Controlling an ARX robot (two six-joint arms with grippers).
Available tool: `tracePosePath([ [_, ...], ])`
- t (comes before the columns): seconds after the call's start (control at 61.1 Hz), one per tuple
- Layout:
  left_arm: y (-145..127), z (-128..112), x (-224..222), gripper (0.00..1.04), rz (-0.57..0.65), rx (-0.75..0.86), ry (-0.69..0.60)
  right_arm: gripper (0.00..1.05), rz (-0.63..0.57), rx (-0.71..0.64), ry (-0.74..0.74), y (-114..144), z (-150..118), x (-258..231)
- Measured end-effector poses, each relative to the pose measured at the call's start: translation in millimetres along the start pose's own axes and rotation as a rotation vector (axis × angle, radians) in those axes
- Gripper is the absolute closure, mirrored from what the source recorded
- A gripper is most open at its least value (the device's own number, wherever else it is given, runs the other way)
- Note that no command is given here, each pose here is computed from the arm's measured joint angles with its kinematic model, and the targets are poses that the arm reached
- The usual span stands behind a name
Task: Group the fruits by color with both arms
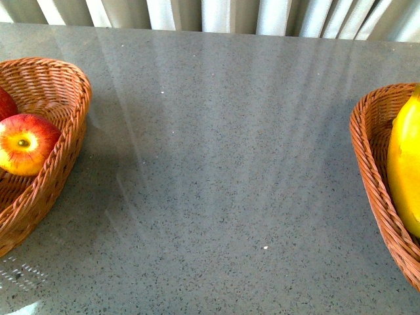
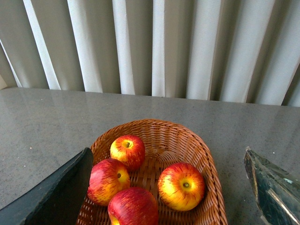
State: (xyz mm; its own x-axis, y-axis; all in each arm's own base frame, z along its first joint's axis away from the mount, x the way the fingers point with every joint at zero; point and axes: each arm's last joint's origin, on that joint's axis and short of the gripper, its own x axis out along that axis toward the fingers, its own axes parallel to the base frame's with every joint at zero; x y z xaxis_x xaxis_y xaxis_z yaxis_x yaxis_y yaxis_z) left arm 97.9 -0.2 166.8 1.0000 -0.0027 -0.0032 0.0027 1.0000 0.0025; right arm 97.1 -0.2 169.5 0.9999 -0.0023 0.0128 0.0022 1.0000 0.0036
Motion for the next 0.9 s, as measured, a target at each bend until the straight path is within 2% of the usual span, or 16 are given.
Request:
tracePosePath([
  [0.245, 0.0, 0.0, 0.0, 0.09, 0.000, 0.000, 0.000, 1.03, 0.000, 0.000, -0.001, 0.0, 0.0, -0.2],
  [0.278, 0.0, 0.0, 0.0, 0.09, 0.000, 0.000, 0.000, 0.97, 0.000, -0.001, -0.002, 0.0, 0.1, -0.2],
  [0.36, 0.0, 0.0, 0.0, 0.09, 0.000, 0.000, 0.000, 0.74, 0.000, -0.001, -0.002, 0.0, 0.1, -0.2],
  [0.72, 0.0, 0.0, 0.0, 0.09, 0.000, 0.000, 0.000, 0.12, 0.000, -0.001, -0.002, 0.0, 0.1, -0.2],
  [0.753, 0.0, 0.0, 0.0, 0.09, 0.000, 0.000, 0.000, 0.08, 0.000, 0.000, -0.002, 0.0, 0.1, -0.2],
  [0.9, 0.0, 0.0, 0.0, 0.09, 0.000, 0.000, 0.000, 0.09, 0.000, -0.001, -0.002, 0.0, 0.1, -0.2],
])
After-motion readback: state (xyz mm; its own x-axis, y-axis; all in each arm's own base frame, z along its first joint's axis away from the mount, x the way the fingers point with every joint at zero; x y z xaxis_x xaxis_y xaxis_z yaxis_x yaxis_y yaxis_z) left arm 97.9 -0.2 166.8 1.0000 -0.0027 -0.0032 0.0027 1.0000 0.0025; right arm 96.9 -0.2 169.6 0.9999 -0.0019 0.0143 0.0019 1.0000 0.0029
